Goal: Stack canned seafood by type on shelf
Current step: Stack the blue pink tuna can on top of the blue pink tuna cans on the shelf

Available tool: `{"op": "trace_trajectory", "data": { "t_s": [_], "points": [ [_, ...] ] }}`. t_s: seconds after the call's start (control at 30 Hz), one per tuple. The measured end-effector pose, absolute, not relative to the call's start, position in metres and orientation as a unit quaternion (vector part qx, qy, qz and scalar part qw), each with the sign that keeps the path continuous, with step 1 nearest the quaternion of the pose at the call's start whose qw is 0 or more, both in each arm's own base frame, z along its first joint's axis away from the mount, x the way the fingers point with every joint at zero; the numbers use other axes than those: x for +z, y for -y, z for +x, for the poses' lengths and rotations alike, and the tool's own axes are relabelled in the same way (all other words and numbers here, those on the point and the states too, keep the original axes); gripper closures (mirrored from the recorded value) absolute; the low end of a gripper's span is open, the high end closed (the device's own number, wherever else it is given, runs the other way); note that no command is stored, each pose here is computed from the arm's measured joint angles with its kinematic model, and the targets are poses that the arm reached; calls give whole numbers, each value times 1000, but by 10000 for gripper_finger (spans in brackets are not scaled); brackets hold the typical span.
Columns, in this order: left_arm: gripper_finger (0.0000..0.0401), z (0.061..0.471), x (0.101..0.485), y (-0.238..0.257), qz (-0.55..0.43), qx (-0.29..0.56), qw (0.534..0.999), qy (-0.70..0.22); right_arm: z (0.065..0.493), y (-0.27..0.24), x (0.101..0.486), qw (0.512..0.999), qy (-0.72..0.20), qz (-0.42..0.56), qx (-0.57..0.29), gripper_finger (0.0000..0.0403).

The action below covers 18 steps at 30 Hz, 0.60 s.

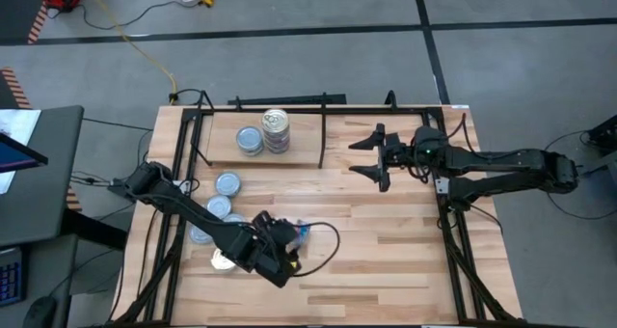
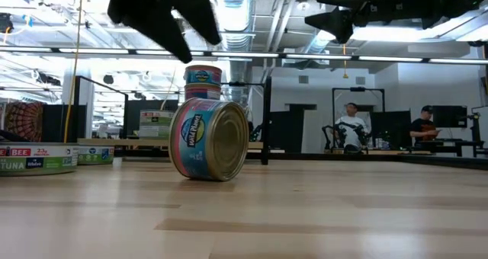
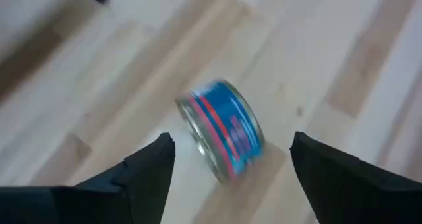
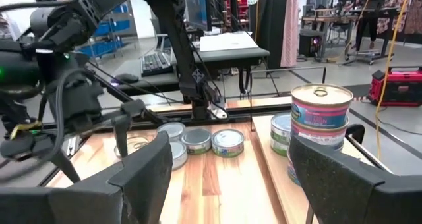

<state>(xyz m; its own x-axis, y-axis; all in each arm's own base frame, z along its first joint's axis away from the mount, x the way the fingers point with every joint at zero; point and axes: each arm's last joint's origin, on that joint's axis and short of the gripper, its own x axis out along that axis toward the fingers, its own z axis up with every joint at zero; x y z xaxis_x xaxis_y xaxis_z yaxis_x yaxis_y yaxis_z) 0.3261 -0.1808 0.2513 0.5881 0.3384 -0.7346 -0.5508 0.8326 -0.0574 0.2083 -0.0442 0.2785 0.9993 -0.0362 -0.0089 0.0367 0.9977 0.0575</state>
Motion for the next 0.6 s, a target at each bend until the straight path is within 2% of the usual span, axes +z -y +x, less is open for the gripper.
{"op": "trace_trajectory", "data": {
  "t_s": [0.2, 0.47, 0.6],
  "points": [
    [107, 331, 248, 179, -141, 296, 887, -325, 208, 45, 277, 999, -9, 25, -19, 72],
    [107, 352, 205, 185, -113, 323, 882, -323, 208, 45, 279, 999, -4, 27, -19, 72],
    [107, 355, 192, 188, -130, 331, 875, -328, 208, 45, 279, 999, -4, 27, -19, 72]
  ]
}}
